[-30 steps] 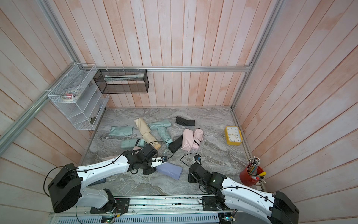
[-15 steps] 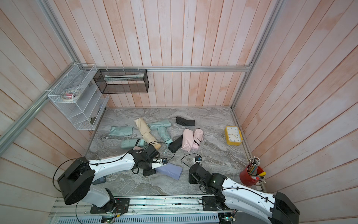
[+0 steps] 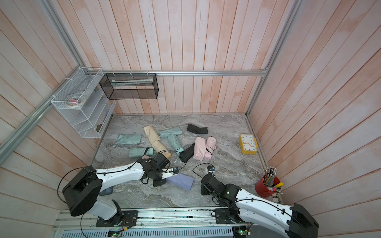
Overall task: Take umbrellas out of sleeves
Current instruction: Take out the umbrella from the umbrella sleeve.
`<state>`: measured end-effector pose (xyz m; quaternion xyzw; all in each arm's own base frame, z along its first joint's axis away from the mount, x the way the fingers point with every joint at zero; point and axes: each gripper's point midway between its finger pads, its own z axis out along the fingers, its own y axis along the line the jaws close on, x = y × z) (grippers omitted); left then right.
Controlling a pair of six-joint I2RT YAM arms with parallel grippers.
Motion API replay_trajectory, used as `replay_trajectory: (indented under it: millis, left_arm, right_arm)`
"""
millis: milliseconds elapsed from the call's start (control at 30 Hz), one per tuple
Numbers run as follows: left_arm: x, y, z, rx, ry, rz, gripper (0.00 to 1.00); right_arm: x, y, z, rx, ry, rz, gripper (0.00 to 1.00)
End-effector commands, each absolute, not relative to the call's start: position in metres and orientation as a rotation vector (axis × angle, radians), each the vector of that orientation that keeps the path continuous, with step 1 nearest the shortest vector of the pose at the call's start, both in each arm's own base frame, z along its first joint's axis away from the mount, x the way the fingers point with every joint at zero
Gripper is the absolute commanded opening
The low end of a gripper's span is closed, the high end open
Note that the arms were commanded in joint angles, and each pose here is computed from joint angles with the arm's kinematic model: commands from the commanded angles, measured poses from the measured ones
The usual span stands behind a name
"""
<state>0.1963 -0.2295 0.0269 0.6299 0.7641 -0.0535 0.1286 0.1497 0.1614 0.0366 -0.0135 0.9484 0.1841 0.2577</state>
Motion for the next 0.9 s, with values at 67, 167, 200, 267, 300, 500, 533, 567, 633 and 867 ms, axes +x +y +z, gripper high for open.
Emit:
replay_trajectory:
  millis: [67,167,200,267,300,500,533,567,633,867]
  left_arm:
    - [0.209,-0.235,0.038,1.765,2.229,-0.169,0.01]
    - [0.218,-0.237,0.041,1.696,2.248,-0.165,0.00]
    - [0.221,-0.237,0.042,1.674,2.255,-0.167,0.00]
    - [0.231,-0.239,0.044,1.590,2.273,-0.151,0.00]
    - [0.235,-0.239,0.044,1.559,2.283,-0.142,0.00]
    - [0.246,-0.238,0.039,1.477,2.350,-0.099,0.00]
    - [0.244,-0.238,0.037,1.497,2.357,-0.104,0.00]
    - [0.241,-0.237,0.036,1.515,2.363,-0.107,0.00]
    - [0.239,-0.236,0.034,1.534,2.364,-0.115,0.00]
    - [0.236,-0.234,0.041,1.552,2.334,-0.114,0.00]
  right_arm:
    - [0.145,0.162,0.033,-0.056,2.598,0.516,0.06]
    - [0.139,0.175,0.032,-0.147,2.612,0.585,0.06]
    - [0.136,0.180,0.032,-0.176,2.619,0.607,0.06]
    - [0.132,0.189,0.032,-0.226,2.621,0.648,0.06]
    - [0.130,0.192,0.032,-0.243,2.620,0.661,0.05]
    - [0.124,0.206,0.034,-0.305,2.625,0.696,0.05]
    - [0.124,0.206,0.034,-0.310,2.627,0.695,0.05]
    - [0.123,0.206,0.033,-0.312,2.630,0.691,0.05]
    - [0.124,0.206,0.033,-0.311,2.632,0.686,0.05]
    - [0.122,0.203,0.032,-0.301,2.642,0.678,0.05]
